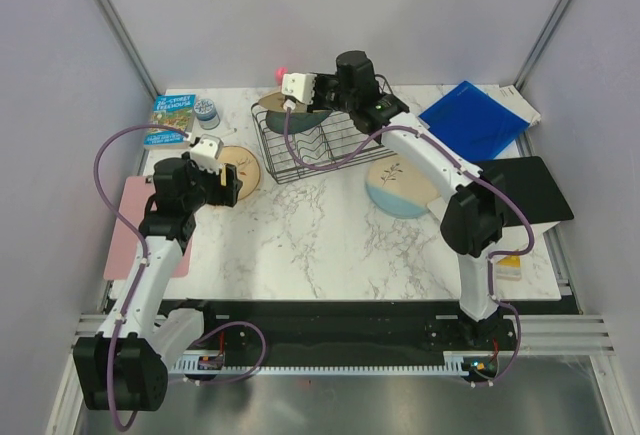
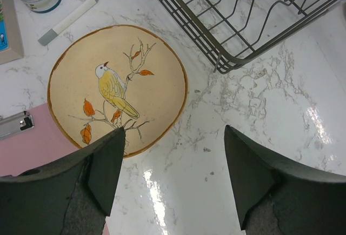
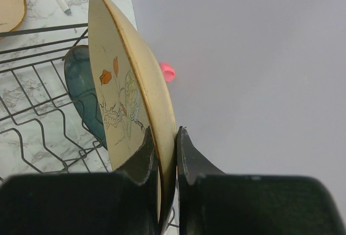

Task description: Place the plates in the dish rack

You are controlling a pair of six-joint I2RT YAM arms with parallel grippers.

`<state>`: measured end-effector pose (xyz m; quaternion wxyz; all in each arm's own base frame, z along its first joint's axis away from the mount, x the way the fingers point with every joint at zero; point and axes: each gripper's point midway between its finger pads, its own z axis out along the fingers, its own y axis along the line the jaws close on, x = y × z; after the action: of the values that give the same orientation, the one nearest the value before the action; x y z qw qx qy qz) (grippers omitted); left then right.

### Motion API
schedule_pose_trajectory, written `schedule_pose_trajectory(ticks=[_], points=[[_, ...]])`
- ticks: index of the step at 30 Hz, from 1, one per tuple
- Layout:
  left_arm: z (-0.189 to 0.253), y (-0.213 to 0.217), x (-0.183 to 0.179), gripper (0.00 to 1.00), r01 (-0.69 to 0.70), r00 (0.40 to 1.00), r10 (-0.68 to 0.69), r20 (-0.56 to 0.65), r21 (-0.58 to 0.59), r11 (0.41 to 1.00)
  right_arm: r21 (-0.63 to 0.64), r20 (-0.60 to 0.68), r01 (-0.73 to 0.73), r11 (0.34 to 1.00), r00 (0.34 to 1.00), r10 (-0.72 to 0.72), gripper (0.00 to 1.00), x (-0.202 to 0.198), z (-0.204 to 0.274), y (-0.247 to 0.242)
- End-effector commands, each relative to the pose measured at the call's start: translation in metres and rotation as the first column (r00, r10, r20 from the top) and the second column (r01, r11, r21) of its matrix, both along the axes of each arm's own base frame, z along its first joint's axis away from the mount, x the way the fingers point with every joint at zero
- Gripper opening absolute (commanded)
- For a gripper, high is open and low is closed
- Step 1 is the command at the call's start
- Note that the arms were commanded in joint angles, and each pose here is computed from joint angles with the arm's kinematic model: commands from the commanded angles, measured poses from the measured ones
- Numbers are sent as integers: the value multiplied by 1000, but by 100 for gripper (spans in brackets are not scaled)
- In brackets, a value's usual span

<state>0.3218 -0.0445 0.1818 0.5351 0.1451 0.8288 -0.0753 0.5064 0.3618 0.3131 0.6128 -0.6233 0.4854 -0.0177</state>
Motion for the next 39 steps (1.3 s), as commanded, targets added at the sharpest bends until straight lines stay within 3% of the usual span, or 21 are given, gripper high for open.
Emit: schedule_pose_trajectory(ticks=[1,29,39], points=[[10,-3,7,80,-7,999,9,53,-40,999,71,295,-68,995,955,44,0,1,93,8],[-9,0,14,80,-20,1000,20,0,-41,999,-108,241,-73,991,966,97,0,32,25,15],[-14,-3,15,80,-24,999,23,-25,-73,997,-159,295,-73,985,948,118,0,44,20,14]])
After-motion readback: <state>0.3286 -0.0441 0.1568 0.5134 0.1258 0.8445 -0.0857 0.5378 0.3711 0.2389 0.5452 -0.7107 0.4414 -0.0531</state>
